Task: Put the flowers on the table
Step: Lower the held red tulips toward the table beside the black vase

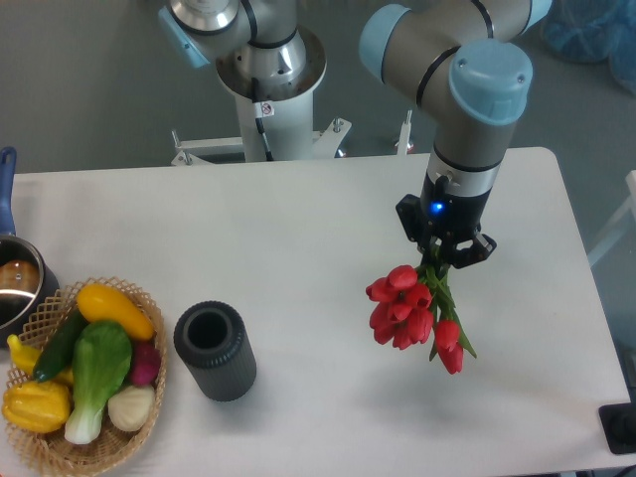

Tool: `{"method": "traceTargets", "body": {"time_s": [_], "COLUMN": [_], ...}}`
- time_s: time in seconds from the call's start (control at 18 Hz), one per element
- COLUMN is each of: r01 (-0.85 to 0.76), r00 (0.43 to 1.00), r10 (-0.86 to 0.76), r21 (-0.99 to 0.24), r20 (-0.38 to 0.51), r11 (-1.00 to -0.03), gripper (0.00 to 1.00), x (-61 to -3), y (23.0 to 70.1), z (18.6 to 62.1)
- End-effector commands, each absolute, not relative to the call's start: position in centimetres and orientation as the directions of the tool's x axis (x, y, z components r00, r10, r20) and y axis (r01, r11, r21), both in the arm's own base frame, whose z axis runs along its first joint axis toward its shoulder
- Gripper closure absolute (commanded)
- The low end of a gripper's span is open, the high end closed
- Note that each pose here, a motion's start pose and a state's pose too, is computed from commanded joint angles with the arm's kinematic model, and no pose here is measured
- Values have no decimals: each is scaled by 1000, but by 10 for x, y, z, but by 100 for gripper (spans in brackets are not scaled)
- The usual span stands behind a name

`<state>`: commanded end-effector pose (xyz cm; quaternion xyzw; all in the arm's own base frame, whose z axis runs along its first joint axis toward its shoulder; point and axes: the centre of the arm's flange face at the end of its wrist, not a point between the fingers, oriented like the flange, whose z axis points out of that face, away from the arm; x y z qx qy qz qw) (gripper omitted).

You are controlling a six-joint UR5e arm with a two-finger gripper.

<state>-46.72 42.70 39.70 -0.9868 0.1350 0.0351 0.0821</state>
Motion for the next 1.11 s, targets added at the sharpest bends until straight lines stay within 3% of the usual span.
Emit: {"method": "traceTargets", "body": {"time_s": [0.78, 1.11], "r01": [-294, -287], "r00": [956, 958], "r10": [-294, -287], "r21": [-89, -94], "r20": [-16, -21], "r11": [-952, -953], "gripper": [100, 97], "x": [-455, -449], "y": [440, 438], "z": [336, 312]}}
